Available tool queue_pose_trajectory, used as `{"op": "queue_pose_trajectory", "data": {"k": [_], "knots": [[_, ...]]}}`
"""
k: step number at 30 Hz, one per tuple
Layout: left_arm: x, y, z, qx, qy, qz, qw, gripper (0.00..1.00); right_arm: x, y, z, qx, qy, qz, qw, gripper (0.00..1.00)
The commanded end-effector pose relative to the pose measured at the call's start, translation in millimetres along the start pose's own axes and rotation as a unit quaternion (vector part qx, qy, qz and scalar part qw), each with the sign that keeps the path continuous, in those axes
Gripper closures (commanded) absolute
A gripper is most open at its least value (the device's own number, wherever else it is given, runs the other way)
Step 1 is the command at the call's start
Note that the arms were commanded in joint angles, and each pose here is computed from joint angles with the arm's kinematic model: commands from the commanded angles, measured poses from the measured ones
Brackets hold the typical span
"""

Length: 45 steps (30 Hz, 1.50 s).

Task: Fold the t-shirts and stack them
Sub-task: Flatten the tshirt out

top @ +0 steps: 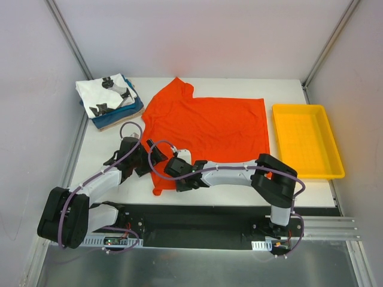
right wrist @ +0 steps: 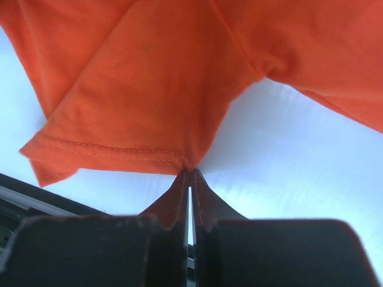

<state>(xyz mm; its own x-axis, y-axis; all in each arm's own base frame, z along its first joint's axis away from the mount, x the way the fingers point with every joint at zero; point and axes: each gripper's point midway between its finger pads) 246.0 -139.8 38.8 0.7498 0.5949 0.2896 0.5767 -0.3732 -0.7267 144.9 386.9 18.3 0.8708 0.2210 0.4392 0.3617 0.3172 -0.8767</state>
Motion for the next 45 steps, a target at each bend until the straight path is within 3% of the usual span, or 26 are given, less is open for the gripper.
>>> {"op": "queue_pose_trajectory", "data": {"k": [1, 8, 13, 16, 20, 22, 24, 30, 35, 39, 45], "knots": [[-6.4, 0.8, 32.0, 0.067, -0.003, 0.011, 0.998, 0.01, 7.6, -31.5, -10.9, 0.010, 0.000, -0.017, 1.000, 1.00], [-9.3, -8.5, 35.4, 0.077, 0.018, 0.020, 0.997, 0.01, -1.2, -41.3, -39.2, -0.019, -0.013, 0.001, 1.000, 0.99], [-13.1, -20.7, 34.3, 0.074, 0.022, 0.023, 0.997, 0.01, -16.3, -41.8, -38.8, -0.008, -0.034, 0.039, 0.999, 0.88], [-12.0, -31.5, 32.1, 0.076, 0.022, 0.017, 0.997, 0.01, -21.4, -45.2, -32.6, 0.010, -0.053, 0.059, 0.997, 0.72], [-11.3, -45.5, 24.1, 0.063, 0.022, 0.009, 0.998, 0.01, -13.2, -60.7, -37.3, 0.010, -0.058, 0.036, 0.998, 0.25], [-11.2, -52.7, 19.7, 0.052, 0.019, 0.003, 0.998, 0.01, -2.2, -75.5, -48.4, -0.008, -0.055, 0.009, 0.998, 0.18], [-15.6, -56.7, 14.8, 0.037, 0.013, 0.008, 0.999, 0.01, 5.5, -85.3, -60.4, -0.026, -0.049, -0.010, 0.998, 0.02], [-53.6, -62.8, 2.9, 0.017, 0.025, 0.062, 0.998, 0.01, 19.5, -109.3, -131.2, -0.086, 0.037, -0.059, 0.994, 0.03], [-95.1, -67.1, 15.7, 0.062, 0.048, 0.118, 0.990, 0.01, 20.4, -129.1, -175.9, -0.095, 0.083, -0.107, 0.986, 0.03], [-100.1, -74.6, 41.9, 0.119, 0.037, 0.109, 0.986, 0.01, 15.5, -138.6, -192.5, -0.106, 0.079, -0.122, 0.984, 0.03], [-116.6, -77.7, 41.4, 0.111, 0.036, 0.133, 0.984, 0.15, 12.7, -139.4, -217.1, -0.133, 0.102, -0.129, 0.977, 0.03]]}}
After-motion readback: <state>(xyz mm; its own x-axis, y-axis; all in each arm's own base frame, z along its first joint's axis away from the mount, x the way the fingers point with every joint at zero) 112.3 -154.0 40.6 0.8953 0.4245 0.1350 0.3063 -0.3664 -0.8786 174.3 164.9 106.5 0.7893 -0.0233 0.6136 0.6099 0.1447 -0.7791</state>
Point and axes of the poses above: each gripper's point midway between its finger pads, its own y axis out along the fingers, its own z axis along the line the jaws close on, x = y × z, and after that the axes turned 2 degrees about -y, right-handed
